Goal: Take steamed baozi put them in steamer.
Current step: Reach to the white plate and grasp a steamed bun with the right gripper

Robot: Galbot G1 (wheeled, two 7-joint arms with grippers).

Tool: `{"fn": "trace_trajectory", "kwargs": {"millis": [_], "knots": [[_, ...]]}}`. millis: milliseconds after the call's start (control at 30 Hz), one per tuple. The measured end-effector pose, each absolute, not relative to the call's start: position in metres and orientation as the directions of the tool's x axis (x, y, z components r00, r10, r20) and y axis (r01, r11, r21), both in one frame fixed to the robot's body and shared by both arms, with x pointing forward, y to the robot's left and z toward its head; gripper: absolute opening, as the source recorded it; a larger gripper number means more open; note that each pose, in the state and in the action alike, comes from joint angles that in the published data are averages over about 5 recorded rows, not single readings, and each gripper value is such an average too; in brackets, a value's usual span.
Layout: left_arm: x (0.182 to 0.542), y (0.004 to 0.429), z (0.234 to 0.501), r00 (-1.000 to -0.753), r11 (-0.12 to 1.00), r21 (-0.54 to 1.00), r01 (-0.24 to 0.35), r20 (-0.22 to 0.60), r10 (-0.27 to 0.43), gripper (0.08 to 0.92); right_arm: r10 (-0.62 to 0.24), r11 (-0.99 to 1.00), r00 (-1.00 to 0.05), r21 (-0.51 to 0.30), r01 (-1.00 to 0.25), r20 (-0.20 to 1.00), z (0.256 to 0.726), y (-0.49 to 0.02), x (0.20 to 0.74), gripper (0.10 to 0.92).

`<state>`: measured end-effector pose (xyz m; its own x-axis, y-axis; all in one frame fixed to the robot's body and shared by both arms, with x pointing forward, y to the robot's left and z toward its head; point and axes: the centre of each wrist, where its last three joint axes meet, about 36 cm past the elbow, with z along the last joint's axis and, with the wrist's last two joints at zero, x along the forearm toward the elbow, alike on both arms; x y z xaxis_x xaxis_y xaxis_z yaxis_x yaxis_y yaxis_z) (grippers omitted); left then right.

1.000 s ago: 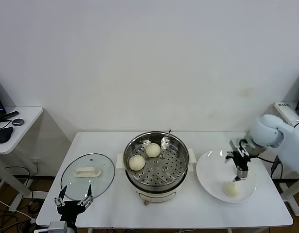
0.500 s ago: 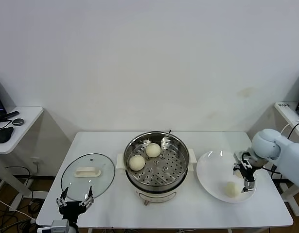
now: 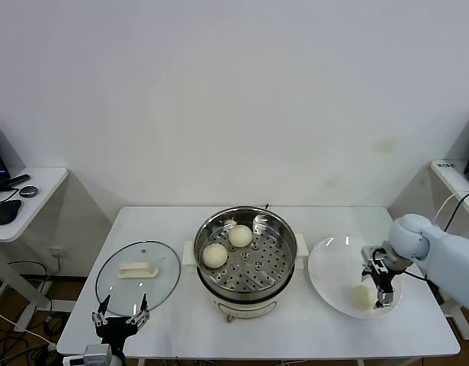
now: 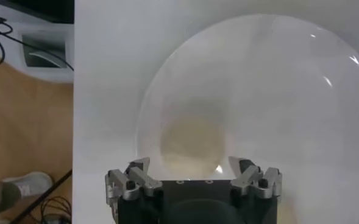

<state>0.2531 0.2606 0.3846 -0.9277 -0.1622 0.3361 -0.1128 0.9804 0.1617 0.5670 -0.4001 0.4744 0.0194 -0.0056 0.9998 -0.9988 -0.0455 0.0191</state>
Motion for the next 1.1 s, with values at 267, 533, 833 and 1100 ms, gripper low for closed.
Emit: {"fn": "trace_trajectory", "kwargs": {"millis": [267,533,833,1100], "knots": [[0.254,0.26,0.384,-0.928,0.98,0.163,-0.111,0.335,-0.161,0.823,-0.011,-0.033,0.009,0.008,-0.999,1.0,0.467,-0.399,0.569,0.823],[0.254,0.26,0.383,-0.928,0.98,0.164,-0.111,0.337,-0.161,0.823,-0.015,-0.027,0.012,0.011,-1.0,1.0,0.462,-0.399,0.569,0.822],[0.255,0.26,0.382,-0.927,0.98,0.164,-0.11,0.339,-0.161,0.823,-0.014,-0.017,0.019,0.019,-1.0,1.0,0.455,-0.403,0.566,0.739],[0.256,0.26,0.382,-0.927,0.98,0.164,-0.11,0.338,-0.161,0.823,-0.02,-0.015,0.012,0.011,-1.0,1.0,0.452,-0.401,0.569,0.583]]}}
